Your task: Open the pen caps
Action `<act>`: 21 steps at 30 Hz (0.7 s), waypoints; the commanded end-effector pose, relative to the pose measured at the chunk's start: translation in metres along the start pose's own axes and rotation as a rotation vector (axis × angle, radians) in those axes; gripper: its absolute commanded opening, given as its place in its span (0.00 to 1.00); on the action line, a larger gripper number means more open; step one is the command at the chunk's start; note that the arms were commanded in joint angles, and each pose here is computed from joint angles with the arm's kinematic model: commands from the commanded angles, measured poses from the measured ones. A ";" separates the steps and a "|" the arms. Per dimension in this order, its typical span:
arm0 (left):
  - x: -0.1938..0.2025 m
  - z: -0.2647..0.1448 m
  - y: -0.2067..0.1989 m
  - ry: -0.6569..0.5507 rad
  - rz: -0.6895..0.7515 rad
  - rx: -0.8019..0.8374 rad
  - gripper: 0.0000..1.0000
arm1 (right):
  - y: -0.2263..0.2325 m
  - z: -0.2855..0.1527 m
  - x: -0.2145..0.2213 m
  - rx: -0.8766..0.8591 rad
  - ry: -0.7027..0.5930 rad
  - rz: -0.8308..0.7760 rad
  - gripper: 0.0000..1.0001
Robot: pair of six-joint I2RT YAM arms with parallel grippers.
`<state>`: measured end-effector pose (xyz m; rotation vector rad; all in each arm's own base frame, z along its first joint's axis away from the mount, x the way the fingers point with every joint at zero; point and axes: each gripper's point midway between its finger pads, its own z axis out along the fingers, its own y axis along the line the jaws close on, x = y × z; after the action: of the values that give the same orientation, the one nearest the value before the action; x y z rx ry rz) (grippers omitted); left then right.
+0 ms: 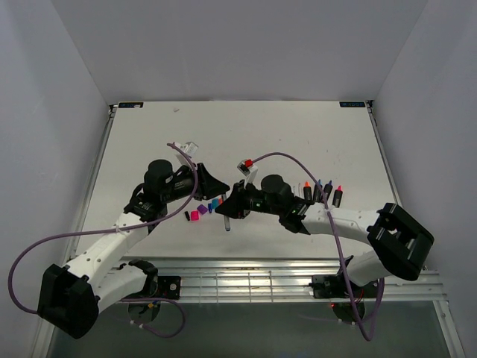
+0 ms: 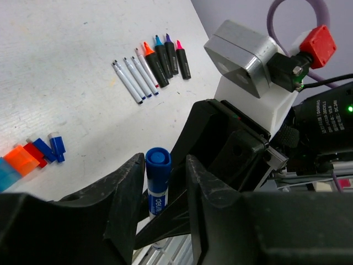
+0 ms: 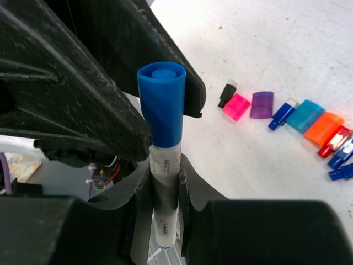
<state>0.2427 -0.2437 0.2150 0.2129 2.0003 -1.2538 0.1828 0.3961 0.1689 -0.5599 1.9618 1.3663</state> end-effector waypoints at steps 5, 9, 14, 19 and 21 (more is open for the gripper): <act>0.003 -0.010 -0.021 -0.015 0.095 0.107 0.56 | 0.032 -0.010 -0.010 -0.116 -0.020 -0.025 0.08; 0.003 -0.011 -0.020 -0.023 0.101 0.099 0.57 | 0.034 -0.009 -0.011 -0.126 -0.019 -0.026 0.08; 0.001 -0.010 -0.015 -0.037 0.099 0.071 0.42 | 0.035 -0.007 -0.010 -0.135 -0.010 -0.021 0.08; 0.001 -0.005 -0.007 -0.025 0.020 0.028 0.05 | 0.017 -0.004 -0.010 -0.032 -0.014 -0.018 0.08; 0.000 -0.002 -0.001 -0.022 -0.021 -0.009 0.00 | -0.010 -0.002 -0.010 0.148 0.003 -0.077 0.08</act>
<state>0.2332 -0.2446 0.2180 0.2484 1.9606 -1.2797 0.1709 0.3940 0.1733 -0.6009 1.9685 1.3836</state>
